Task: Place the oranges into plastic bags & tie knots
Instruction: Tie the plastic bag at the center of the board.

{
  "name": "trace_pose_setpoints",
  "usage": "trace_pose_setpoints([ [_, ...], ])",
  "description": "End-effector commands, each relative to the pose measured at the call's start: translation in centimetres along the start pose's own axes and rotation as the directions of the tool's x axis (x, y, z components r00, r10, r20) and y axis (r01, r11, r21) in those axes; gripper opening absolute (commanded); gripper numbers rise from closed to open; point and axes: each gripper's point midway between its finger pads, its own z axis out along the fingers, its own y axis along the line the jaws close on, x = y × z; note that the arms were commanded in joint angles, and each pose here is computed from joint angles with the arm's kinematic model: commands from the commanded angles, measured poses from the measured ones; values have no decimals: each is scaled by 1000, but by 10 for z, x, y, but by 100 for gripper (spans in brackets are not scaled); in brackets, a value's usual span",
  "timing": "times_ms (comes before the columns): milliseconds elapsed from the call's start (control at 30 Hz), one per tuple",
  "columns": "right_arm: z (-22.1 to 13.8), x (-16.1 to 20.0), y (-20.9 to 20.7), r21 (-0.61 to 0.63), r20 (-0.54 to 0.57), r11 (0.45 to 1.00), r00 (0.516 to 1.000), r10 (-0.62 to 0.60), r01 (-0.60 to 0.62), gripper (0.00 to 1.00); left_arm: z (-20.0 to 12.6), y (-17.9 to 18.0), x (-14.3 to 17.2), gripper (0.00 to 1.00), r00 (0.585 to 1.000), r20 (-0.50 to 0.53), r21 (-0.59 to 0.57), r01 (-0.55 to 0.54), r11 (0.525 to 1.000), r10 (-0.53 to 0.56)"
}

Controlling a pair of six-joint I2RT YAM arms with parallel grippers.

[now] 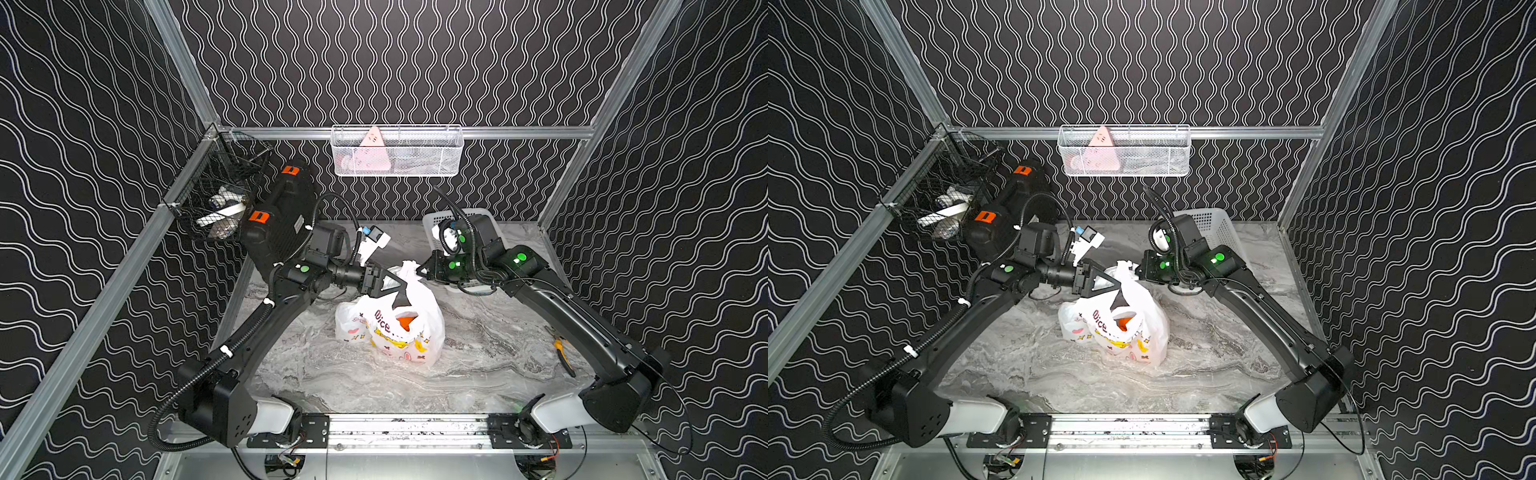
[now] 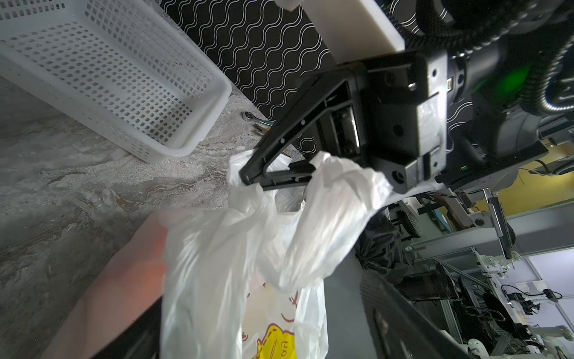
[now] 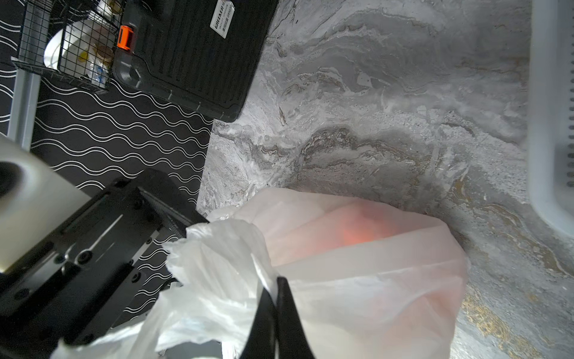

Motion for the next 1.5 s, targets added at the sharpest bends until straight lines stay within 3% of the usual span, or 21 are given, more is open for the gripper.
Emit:
trace_pose_setpoints([
  [0, 3, -4, 4, -18, 8, 1000, 1000, 4, -3, 0, -2, 1, -4, 87, 999, 17, -18, -44, 999, 44],
  [133, 7, -1, 3, -19, -9, 1000, 1000, 3, -3, 0, -1, 2, -12, 97, 998, 42, -32, -51, 998, 52],
  [367, 9, 0, -2, 5, -15, 1000, 1000, 0, 0, 0, -8, 8, -22, 99, 991, 65, -125, -106, 986, 115],
  [733, 12, -3, 0, 1, -17, 1000, 1000, -8, 8, 0, -4, -17, -35, 99, 981, 103, -24, -163, 986, 164],
  [800, 12, -3, 0, 4, -20, 1000, 1000, -12, 12, 0, -2, -18, -33, 94, 983, 96, -5, -159, 987, 159],
  [900, 11, -3, 0, 4, -18, 1000, 1000, -15, 15, 0, 1, -18, -33, 79, 984, 103, 19, -149, 989, 146],
  [1067, 8, -5, 0, 12, -12, 1000, 1000, -21, 21, 0, 6, -10, -39, 32, 987, 133, 30, -96, 995, 92],
  [1133, 7, -6, -1, 21, -8, 1000, 1000, -23, 23, 0, 6, -4, -44, 19, 985, 156, 16, -73, 997, 70],
  [1233, 3, -8, -3, 33, 3, 999, 1000, -26, 25, 0, 4, 1, -48, 13, 982, 183, 12, -58, 998, 55],
  [1467, -18, -14, 4, 22, 24, 999, 999, -44, 43, 0, -9, 21, -48, 10, 976, 219, -7, 1, 1000, 0],
])
